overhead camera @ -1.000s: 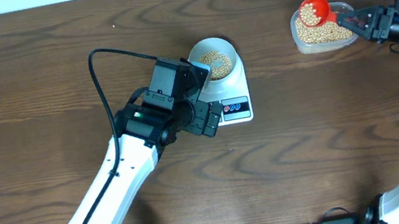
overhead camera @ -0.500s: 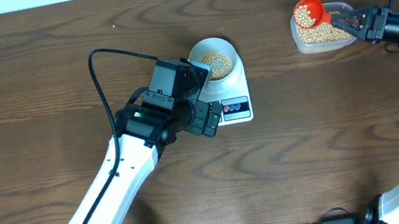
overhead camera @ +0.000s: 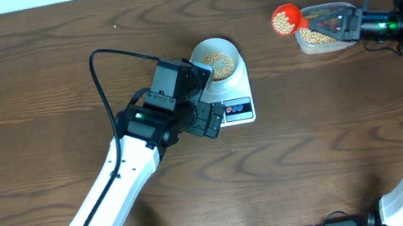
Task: Scoop item into bowl and weigh 50g on scale
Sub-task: 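Carry the filled red scoop with the right gripper over the bowl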
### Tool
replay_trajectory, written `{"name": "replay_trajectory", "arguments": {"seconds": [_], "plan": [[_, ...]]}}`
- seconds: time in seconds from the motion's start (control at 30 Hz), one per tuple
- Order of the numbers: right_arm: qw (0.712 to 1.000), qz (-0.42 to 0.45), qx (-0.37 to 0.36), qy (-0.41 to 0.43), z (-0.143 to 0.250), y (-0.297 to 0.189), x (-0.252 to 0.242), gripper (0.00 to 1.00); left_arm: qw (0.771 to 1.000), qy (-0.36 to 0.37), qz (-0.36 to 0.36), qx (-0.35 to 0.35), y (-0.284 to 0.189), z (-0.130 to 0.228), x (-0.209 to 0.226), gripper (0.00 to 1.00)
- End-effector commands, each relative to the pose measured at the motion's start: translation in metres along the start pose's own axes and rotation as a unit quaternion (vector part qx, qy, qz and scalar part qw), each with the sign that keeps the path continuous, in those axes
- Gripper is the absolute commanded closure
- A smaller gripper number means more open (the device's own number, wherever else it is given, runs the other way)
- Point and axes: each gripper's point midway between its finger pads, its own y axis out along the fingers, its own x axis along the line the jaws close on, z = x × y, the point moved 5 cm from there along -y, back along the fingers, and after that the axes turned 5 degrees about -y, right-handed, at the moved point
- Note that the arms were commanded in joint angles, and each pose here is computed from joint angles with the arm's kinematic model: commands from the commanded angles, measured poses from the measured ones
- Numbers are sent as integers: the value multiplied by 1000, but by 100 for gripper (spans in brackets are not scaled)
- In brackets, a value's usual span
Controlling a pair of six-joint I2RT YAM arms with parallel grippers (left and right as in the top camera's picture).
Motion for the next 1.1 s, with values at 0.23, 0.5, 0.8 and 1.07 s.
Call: {"name": "replay_trajectory", "arguments": {"seconds": [0.23, 0.5, 0.8, 1.07], "plan": [[999, -26, 33, 15, 3, 42, 14, 99, 1000, 2, 3, -5, -3, -1, 0, 2], [998, -9, 63, 4, 13, 79, 25, 99, 1000, 2, 3, -5, -3, -1, 0, 2], [994, 37, 96, -35, 30, 116, 30, 99, 1000, 2, 3, -5, -3, -1, 0, 2], [988, 67, 119, -74, 44, 140, 36, 99, 1000, 2, 3, -5, -3, -1, 0, 2]]}}
